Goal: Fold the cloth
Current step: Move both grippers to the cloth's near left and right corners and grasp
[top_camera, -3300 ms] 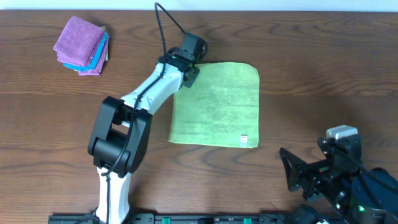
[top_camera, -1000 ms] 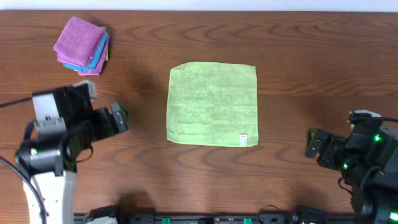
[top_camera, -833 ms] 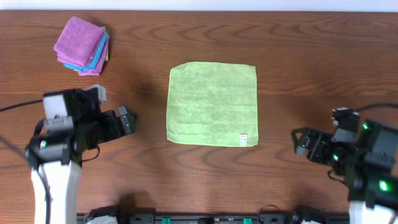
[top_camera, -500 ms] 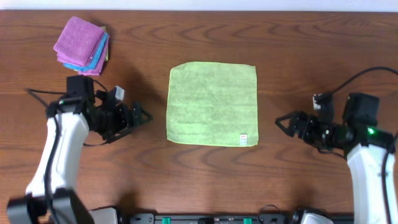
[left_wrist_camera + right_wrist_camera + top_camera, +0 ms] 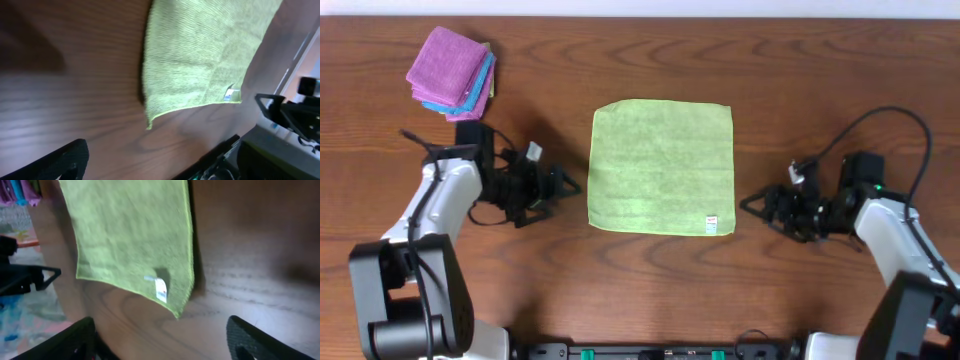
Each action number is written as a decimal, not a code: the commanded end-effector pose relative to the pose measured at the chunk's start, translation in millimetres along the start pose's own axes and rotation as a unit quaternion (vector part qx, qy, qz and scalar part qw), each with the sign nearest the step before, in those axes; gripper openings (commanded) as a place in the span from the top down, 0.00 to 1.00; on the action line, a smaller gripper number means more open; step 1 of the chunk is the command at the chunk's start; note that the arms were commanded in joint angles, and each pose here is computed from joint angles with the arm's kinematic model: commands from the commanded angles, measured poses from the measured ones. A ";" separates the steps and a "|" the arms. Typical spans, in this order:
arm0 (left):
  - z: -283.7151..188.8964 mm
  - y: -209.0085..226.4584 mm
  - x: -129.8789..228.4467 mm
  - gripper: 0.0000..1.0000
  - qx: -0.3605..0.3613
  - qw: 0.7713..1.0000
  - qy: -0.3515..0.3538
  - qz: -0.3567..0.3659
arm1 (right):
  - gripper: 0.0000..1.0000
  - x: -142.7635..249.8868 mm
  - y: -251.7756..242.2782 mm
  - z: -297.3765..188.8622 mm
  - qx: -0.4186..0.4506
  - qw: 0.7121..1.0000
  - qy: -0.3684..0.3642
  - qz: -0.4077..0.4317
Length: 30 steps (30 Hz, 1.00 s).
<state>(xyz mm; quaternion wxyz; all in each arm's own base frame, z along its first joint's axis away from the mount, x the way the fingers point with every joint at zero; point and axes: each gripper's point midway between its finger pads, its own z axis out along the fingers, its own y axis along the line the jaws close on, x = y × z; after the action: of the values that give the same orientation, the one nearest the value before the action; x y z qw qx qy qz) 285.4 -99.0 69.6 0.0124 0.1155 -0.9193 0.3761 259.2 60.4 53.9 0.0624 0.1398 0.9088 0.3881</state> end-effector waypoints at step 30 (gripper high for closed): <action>16.3 -12.9 -2.2 0.00 0.019 0.999 0.008 -0.029 | 0.13 2.1 10.4 28.1 -0.006 1.000 0.011 -0.018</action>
<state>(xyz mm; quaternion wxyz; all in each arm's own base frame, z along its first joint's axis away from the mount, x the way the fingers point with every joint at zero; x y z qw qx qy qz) 297.1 -113.8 69.3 0.0117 0.1366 -0.9116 0.3876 267.5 81.0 48.7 0.0780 0.1116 0.9078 0.3967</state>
